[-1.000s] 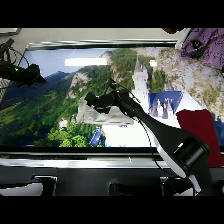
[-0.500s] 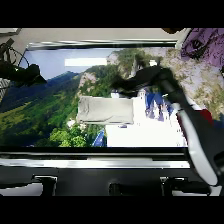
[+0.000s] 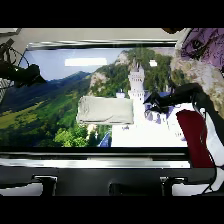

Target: Fold the clothes and pants, and hang the long-sleeved shirts on hangers.

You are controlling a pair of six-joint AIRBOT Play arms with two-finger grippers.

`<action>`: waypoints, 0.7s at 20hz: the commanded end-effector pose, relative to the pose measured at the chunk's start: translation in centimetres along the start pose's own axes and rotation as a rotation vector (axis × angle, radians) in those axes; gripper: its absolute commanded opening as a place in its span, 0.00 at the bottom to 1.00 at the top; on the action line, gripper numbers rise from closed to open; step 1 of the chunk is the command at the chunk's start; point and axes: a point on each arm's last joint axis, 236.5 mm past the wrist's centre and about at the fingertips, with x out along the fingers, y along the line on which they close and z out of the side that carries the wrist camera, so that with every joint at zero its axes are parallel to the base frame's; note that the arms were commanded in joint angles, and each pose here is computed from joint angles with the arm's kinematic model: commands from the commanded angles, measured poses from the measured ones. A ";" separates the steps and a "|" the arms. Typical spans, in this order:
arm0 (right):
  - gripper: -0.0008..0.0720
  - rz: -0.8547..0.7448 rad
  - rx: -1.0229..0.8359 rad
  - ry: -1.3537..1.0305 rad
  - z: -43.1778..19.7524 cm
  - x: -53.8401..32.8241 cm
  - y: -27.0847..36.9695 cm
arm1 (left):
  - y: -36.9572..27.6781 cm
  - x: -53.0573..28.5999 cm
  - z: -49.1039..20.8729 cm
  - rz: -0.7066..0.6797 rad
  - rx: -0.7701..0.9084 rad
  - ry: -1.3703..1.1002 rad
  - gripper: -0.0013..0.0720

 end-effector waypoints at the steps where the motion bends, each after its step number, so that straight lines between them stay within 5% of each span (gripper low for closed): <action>1: 0.75 0.092 0.015 0.028 0.0 4.0 -0.6 | 0.0 0.0 0.0 0.000 -0.001 0.000 0.05; 7: 0.70 0.102 0.001 0.052 -1.1 9.1 1.0 | 0.0 0.0 0.0 0.000 0.000 0.000 0.05; 10: 0.53 0.093 -0.005 0.064 -1.9 10.2 1.8 | 0.0 0.0 0.0 0.000 -0.001 0.000 0.05; 13: 0.05 0.097 -0.033 0.069 -2.2 10.4 2.6 | 0.0 0.0 0.0 0.000 -0.001 0.000 0.05; 14: 0.05 0.109 -0.048 0.054 -1.6 9.6 3.5 | 0.0 0.0 0.0 0.000 -0.001 0.000 0.05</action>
